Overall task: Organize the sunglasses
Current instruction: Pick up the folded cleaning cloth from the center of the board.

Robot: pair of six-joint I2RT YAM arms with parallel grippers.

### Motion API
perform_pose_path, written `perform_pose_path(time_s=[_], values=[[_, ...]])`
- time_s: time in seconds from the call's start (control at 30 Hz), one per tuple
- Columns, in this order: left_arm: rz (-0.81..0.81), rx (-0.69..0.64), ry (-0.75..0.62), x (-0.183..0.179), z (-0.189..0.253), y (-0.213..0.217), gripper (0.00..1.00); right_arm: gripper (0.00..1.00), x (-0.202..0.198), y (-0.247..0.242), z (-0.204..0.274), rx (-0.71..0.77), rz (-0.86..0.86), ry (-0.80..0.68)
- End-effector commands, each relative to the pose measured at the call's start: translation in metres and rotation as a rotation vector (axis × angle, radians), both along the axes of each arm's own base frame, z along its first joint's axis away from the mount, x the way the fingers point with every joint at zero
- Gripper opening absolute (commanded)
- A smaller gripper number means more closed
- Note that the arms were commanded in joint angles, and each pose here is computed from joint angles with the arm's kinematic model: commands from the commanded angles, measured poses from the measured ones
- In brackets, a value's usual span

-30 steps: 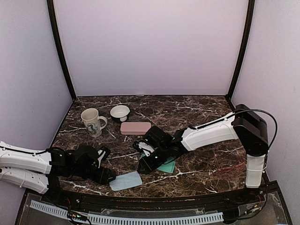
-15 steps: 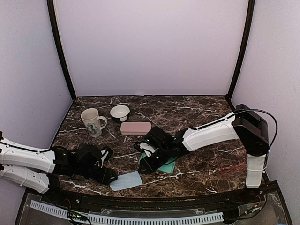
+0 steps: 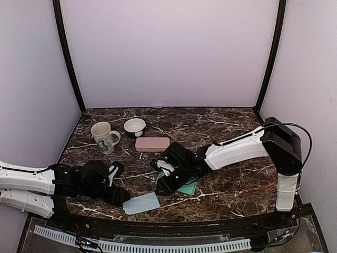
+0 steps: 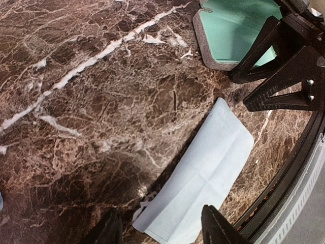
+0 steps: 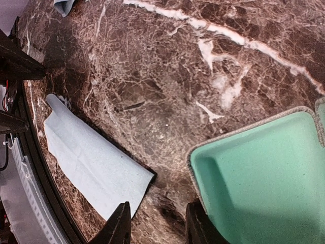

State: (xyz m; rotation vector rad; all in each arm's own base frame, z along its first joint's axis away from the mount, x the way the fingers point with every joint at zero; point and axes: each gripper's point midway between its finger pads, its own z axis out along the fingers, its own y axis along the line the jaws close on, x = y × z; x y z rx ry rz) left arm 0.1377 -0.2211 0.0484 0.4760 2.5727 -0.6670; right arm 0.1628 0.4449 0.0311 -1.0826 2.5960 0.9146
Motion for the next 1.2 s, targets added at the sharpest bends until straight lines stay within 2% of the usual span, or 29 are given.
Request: perform_pose_path(time_s=[0.0, 0.5, 0.7, 1.17], values=[[-0.002, 0.041, 0.03, -0.004, -0.012, 0.006, 0.55, 0.38, 0.012, 0.008, 0.009, 0.033, -0.001, -0.04], [-0.03, 0.069, 0.062, -0.009, -0.023, 0.011, 0.55, 0.38, 0.035, 0.001, 0.006, -0.029, -0.091, -0.134], [-0.046, 0.062, 0.072, -0.01, -0.024, 0.01, 0.52, 0.39, 0.021, 0.016, 0.008, 0.022, -0.027, -0.117], [-0.04, 0.041, 0.09, -0.013, -0.027, 0.011, 0.45, 0.37, 0.001, 0.03, -0.008, 0.02, 0.046, -0.095]])
